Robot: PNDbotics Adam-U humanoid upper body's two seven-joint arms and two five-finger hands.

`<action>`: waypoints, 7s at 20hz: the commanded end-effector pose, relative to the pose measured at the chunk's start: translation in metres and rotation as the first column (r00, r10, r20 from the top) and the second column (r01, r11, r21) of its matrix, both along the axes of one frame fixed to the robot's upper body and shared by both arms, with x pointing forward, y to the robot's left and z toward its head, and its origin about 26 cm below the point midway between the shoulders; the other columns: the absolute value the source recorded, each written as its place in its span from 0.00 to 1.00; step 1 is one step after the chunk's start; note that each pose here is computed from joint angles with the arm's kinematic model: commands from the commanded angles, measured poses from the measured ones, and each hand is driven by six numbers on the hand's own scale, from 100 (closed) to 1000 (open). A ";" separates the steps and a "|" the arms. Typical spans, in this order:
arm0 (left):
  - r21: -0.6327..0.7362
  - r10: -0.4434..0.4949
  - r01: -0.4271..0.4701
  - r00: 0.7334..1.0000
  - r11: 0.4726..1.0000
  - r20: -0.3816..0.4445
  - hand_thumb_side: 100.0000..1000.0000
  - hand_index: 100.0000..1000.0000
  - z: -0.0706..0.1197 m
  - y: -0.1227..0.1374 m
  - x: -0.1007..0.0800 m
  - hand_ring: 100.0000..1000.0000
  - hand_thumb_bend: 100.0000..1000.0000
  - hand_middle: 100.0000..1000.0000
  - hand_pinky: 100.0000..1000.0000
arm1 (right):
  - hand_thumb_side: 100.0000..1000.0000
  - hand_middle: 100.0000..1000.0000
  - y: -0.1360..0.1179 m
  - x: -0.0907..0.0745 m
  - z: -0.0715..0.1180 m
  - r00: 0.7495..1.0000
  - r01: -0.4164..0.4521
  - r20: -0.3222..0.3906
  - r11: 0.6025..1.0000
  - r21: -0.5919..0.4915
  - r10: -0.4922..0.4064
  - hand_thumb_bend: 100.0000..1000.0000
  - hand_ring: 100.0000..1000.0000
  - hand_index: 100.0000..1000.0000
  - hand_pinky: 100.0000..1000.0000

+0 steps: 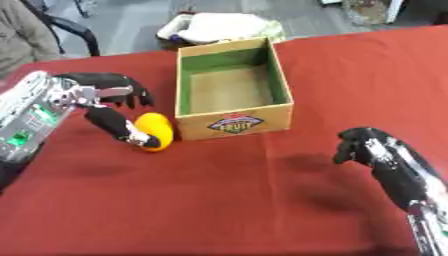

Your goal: Pick up objects on the table and place them in the box.

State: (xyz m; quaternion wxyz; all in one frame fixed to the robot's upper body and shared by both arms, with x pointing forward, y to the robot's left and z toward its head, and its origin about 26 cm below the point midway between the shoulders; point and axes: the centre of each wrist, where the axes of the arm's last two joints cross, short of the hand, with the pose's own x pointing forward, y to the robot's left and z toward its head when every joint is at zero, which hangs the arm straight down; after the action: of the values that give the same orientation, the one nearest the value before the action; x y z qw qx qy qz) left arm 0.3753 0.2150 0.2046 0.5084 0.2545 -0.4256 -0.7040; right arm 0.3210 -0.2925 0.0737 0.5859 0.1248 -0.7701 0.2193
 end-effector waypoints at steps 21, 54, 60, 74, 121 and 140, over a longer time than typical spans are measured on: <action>0.045 0.075 -0.076 0.997 0.996 0.013 0.23 0.59 -0.001 0.017 0.006 0.47 0.11 0.45 0.57 | 0.65 0.46 -0.003 0.002 0.011 0.999 0.002 0.032 1.000 -0.015 -0.002 0.00 0.49 0.66 0.53; 0.121 0.107 -0.122 0.986 0.985 0.126 0.34 0.83 -0.020 -0.007 0.028 0.77 0.47 0.79 0.75 | 0.65 0.46 0.000 0.003 0.012 0.999 -0.007 0.034 1.000 -0.011 0.008 0.00 0.49 0.66 0.53; 0.133 0.113 -0.131 0.984 0.982 0.137 0.33 0.79 -0.036 -0.010 0.036 0.72 0.43 0.73 0.72 | 0.65 0.46 0.000 0.003 0.012 0.999 -0.008 0.036 1.000 -0.010 0.008 0.00 0.49 0.66 0.53; 0.099 0.119 -0.160 0.936 0.982 0.331 0.16 0.47 -0.023 -0.001 0.034 0.38 0.00 0.36 0.45 | 0.65 0.46 -0.001 0.003 0.012 0.999 -0.002 0.036 1.000 -0.012 0.002 0.00 0.49 0.66 0.53; -0.102 0.196 -0.173 0.715 0.980 0.671 0.22 0.76 -0.021 -0.123 0.080 0.58 0.37 0.60 0.63 | 0.65 0.46 0.016 0.011 0.020 0.996 -0.069 0.059 0.998 0.000 0.069 0.00 0.49 0.66 0.53; -0.355 0.282 -0.019 0.649 0.935 0.707 0.49 0.88 0.045 -0.080 0.049 0.76 0.27 0.79 0.77 | 0.64 0.46 0.009 0.008 0.017 0.998 -0.035 0.049 0.999 -0.005 0.036 0.00 0.49 0.66 0.53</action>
State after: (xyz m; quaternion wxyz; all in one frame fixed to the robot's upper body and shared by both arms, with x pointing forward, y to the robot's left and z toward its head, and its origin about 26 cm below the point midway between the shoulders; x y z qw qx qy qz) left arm 0.4269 0.1245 0.2319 0.3925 0.4585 -0.6727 -0.4281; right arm 0.3281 -0.2798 0.0808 0.5738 0.1422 -0.7732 0.2296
